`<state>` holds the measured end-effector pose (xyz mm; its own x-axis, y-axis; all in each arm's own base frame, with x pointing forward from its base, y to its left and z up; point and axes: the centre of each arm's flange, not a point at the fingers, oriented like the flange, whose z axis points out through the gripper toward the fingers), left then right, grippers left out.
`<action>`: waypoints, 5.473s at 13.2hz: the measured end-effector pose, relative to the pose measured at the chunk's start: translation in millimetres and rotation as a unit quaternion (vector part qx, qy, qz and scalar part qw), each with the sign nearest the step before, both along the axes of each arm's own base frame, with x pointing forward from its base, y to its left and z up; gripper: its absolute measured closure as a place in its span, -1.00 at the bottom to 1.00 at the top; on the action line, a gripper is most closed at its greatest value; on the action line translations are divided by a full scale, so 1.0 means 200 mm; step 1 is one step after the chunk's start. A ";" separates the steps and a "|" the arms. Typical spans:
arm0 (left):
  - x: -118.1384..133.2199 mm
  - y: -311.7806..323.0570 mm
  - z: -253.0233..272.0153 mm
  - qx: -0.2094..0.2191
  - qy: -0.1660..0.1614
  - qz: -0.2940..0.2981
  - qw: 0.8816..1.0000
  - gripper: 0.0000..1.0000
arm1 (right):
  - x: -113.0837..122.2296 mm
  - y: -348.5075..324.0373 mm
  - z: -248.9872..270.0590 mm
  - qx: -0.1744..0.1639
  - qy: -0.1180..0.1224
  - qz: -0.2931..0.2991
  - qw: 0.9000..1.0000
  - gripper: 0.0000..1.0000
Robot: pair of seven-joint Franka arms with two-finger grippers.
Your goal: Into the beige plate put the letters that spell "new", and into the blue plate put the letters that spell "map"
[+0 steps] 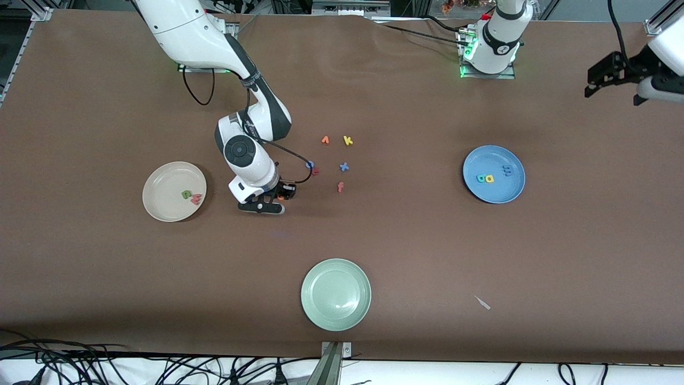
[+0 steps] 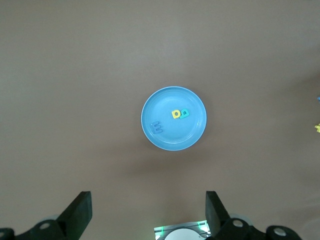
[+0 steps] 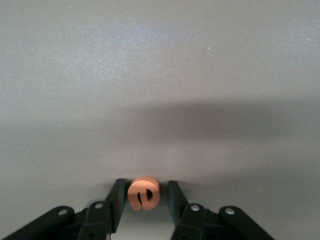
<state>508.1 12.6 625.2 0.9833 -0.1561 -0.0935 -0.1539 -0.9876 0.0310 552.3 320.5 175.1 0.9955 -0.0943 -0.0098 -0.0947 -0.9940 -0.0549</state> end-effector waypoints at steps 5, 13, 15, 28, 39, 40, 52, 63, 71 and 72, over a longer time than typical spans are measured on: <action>0.14 -0.01 0.01 -0.003 -0.005 0.053 0.999 -1.00 | 0.01 0.01 0.01 0.002 -0.003 0.001 1.000 0.37; 0.22 -0.03 -0.12 0.001 0.019 0.078 0.997 -1.00 | 0.19 -0.15 0.21 -0.027 0.049 0.042 0.998 0.44; 0.24 -0.03 -0.13 0.001 0.016 0.078 0.997 -1.00 | 0.25 -0.37 0.29 -0.044 0.073 0.070 0.994 0.44; 0.16 -0.07 -0.09 0.001 0.011 0.070 0.997 -1.00 | 0.37 -1.32 0.28 -0.067 0.140 0.082 0.984 0.44; 0.16 -0.05 -0.09 0.001 0.011 0.074 0.997 -1.00 | 0.42 -1.05 0.56 -0.045 0.179 0.101 0.978 -1.00; 0.16 -0.05 -0.09 0.001 0.011 0.074 0.997 -1.00 | 0.42 -0.99 0.63 -0.046 0.186 0.103 0.976 -1.00; 0.16 -0.05 -0.09 0.001 0.011 0.074 0.997 -1.00 | 0.32 -1.06 1.38 -0.015 0.167 0.090 0.982 -1.00; 0.16 -0.05 -0.09 0.001 0.011 0.074 0.997 -1.00 | 0.29 -1.08 1.45 -0.011 0.164 0.091 0.982 -1.00; 0.16 -0.05 -0.09 0.001 0.011 0.074 0.997 -1.00 | 0.29 -1.09 1.46 -0.021 0.164 0.094 0.982 -1.00; 0.16 -0.05 -0.09 0.001 0.011 0.074 0.997 -1.00 | 0.29 -1.09 1.47 -0.023 0.161 0.094 0.982 -1.00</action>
<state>540.3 2.2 607.2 0.9932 -0.0089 -0.1163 -0.0054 -0.9995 0.0306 609.9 101.9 469.8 0.9411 0.0841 -0.3276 0.0864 -0.9962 -0.0075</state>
